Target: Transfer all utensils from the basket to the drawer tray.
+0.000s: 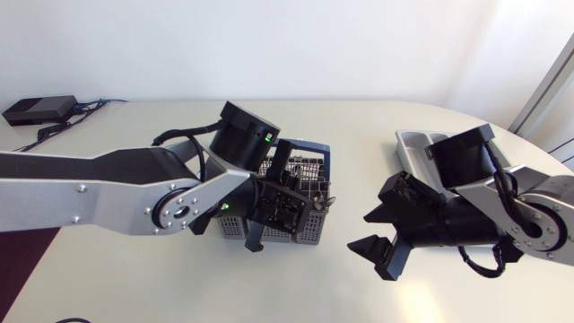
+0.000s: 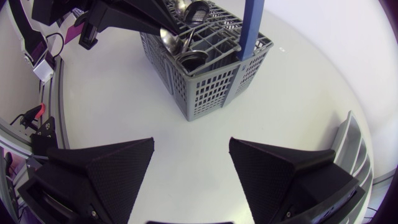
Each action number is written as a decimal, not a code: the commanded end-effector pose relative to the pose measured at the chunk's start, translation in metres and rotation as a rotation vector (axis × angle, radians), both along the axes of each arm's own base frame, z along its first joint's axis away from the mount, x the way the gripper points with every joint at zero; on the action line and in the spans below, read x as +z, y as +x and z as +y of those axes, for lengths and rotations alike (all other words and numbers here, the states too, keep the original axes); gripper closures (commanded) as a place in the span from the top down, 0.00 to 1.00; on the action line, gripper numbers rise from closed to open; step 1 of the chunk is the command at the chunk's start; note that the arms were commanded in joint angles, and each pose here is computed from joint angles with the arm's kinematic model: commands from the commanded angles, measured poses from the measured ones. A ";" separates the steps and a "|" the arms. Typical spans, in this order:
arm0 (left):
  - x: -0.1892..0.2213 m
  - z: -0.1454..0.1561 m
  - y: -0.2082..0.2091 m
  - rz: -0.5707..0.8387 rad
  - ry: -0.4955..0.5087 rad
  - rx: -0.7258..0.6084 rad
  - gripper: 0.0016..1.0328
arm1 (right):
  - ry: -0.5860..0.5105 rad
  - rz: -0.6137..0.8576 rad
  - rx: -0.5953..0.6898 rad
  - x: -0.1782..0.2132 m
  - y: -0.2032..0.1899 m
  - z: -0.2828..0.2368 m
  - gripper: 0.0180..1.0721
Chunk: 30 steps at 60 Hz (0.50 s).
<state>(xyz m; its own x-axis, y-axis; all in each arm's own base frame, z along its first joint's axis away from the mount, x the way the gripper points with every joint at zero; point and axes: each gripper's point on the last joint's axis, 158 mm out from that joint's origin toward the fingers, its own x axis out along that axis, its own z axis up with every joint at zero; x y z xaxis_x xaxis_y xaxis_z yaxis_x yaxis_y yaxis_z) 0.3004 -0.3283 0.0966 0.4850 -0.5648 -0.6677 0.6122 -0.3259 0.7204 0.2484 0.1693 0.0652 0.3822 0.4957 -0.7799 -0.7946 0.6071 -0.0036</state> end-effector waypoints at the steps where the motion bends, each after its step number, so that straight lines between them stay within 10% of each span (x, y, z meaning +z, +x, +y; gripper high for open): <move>1: 0.001 -0.004 0.001 -0.026 0.015 -0.029 0.03 | -0.012 0.010 0.009 -0.009 -0.007 -0.004 0.83; 30: 0.047 -0.002 0.005 -0.079 -0.095 0.014 0.03 | -0.008 0.006 0.016 -0.010 -0.011 -0.002 0.83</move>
